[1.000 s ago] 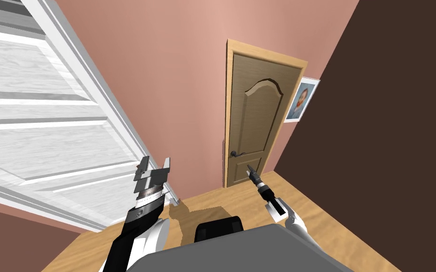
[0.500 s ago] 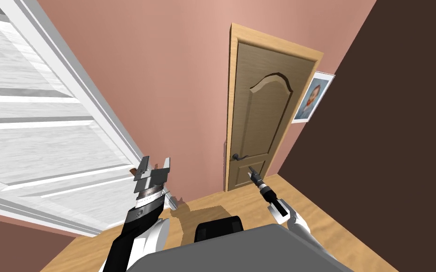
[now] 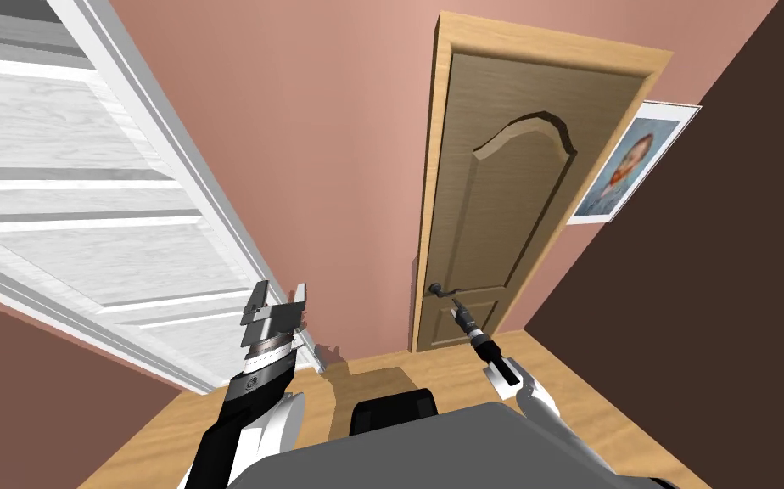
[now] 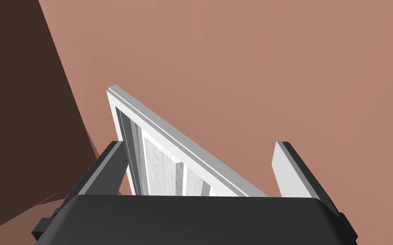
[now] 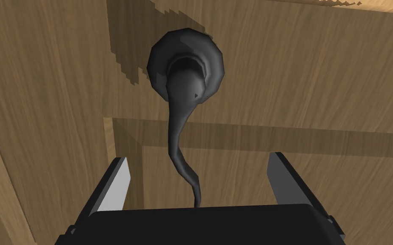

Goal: Pull the door open

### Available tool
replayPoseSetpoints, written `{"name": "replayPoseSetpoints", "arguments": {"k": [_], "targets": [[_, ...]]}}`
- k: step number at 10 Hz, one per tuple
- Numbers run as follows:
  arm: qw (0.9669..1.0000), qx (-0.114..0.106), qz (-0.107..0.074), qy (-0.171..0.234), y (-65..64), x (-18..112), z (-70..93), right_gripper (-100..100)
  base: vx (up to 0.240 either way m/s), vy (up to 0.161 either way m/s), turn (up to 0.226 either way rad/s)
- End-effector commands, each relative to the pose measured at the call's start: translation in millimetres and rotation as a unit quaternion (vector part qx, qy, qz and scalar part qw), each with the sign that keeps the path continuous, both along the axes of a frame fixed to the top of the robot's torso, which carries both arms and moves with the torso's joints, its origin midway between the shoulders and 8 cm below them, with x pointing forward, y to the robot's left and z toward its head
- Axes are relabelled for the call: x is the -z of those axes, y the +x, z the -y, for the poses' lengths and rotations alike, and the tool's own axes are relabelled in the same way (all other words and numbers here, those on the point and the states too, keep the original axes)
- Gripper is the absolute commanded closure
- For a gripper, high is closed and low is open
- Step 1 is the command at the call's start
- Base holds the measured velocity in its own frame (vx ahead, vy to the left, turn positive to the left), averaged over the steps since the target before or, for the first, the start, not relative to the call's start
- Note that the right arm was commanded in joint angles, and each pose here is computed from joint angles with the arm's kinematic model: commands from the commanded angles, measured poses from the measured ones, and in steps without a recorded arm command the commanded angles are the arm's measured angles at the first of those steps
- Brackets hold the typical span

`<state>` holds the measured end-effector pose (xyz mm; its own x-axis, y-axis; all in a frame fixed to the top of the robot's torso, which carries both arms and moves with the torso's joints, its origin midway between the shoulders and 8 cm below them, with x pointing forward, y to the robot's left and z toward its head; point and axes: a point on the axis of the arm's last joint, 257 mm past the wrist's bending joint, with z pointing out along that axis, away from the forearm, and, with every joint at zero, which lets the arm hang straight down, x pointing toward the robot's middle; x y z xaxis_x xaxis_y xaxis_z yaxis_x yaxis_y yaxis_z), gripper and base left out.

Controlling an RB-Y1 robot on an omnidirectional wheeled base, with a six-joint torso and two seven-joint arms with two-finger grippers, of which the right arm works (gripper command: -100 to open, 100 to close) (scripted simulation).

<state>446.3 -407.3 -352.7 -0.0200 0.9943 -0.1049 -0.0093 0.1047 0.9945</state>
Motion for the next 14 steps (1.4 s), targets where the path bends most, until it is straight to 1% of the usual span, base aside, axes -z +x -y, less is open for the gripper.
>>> {"name": "replayPoseSetpoints", "arguments": {"k": [1,3,4,5,6,11,12,14], "targets": [[0.9997,0.022,-0.001,-0.001,-3.0,0.2,15.8,-100,0.128,-0.028,0.281],[0.9983,0.059,-0.002,0.000,-4.8,1.2,41.5,-100,0.124,-0.043,0.344],[0.9975,0.071,-0.003,0.001,-5.8,1.7,49.8,-100,0.115,-0.060,0.287],[0.9981,0.062,-0.002,0.001,-5.0,2.7,43.4,-100,0.050,-0.029,0.051],[0.9981,0.062,-0.002,0.001,-5.0,2.7,43.4,100,-0.004,0.002,-0.044],[0.9981,0.062,-0.002,0.001,-5.0,2.7,43.4,100,-0.008,0.003,-0.003],[0.9985,0.055,-0.003,0.001,-11.0,3.4,45.0,100,-0.095,-0.019,0.106],[0.9990,0.046,-0.002,0.000,-16.4,2.9,45.0,100,-0.159,-0.045,0.098]]}}
